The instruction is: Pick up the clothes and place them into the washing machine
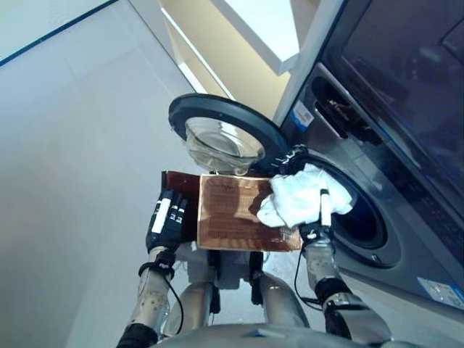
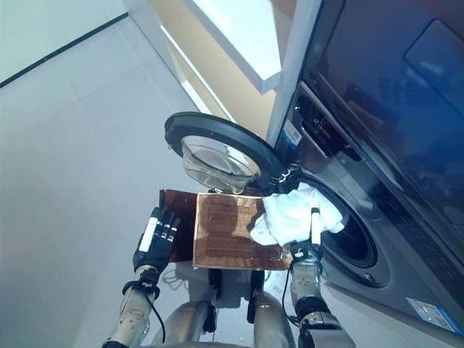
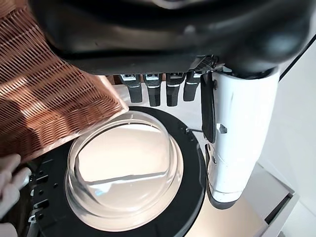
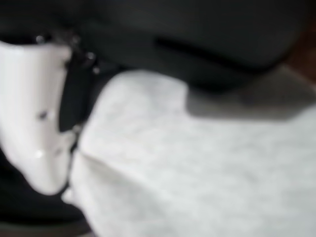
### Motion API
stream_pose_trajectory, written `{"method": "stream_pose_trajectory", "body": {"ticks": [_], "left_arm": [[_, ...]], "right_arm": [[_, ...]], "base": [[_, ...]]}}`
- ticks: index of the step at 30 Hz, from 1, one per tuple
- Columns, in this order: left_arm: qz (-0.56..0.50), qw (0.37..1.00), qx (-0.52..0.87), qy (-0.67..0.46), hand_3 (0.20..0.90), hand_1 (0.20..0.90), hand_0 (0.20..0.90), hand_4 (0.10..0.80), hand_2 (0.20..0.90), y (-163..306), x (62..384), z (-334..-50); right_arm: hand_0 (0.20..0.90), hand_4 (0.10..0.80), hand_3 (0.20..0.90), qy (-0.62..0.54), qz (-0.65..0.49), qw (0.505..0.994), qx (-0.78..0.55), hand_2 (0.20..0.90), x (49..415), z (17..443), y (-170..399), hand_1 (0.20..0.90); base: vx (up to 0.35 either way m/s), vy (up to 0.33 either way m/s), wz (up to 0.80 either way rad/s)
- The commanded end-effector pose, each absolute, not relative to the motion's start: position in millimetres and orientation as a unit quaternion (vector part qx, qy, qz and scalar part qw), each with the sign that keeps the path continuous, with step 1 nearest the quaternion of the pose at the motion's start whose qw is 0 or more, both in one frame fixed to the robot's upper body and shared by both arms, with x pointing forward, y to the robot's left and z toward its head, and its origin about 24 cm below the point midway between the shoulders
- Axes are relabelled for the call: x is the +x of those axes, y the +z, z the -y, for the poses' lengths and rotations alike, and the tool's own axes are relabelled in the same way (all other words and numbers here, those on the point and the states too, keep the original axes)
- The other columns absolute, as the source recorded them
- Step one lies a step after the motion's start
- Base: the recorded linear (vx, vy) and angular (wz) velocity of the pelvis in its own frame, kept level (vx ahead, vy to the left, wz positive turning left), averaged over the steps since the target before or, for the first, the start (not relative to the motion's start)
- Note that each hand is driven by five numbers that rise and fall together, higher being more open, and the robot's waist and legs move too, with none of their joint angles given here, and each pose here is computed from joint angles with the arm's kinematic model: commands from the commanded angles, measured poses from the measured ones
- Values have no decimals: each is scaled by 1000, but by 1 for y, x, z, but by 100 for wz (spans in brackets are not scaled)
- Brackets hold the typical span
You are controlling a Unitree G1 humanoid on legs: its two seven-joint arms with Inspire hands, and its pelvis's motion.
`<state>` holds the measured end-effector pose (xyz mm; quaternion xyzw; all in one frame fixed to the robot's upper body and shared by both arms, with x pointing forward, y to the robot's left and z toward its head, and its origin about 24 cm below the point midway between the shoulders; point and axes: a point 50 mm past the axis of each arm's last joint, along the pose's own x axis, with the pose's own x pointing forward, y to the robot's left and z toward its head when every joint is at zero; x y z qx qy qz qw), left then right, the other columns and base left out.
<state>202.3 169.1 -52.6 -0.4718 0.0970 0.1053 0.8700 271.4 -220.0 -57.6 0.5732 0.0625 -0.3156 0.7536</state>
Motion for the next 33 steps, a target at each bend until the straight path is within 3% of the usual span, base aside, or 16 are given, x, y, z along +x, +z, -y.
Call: {"method": "stream_pose_trajectory", "body": {"ticks": [1, 11, 22, 33], "left_arm": [[-17, 883, -467, 54, 900, 900, 900, 800, 900, -21, 208, -173], [8, 891, -453, 6, 900, 900, 900, 800, 900, 1, 212, -170], [25, 893, -449, 15, 900, 900, 900, 800, 900, 6, 216, -173], [44, 892, -450, 13, 900, 900, 900, 800, 900, 12, 218, -174]], "right_arm": [[200, 300, 200, -338, 47, 757, 557, 200, 293, 259, -17, 200], [200, 300, 200, -413, 91, 723, 546, 200, 314, 298, 21, 200], [200, 300, 200, -489, 115, 670, 547, 200, 291, 322, 12, 200], [200, 300, 200, -521, 109, 657, 533, 200, 270, 331, -4, 200]], "base": [[-64, 9, 9], [-34, 10, 3], [3, 6, -2], [0, 26, -8]]}}
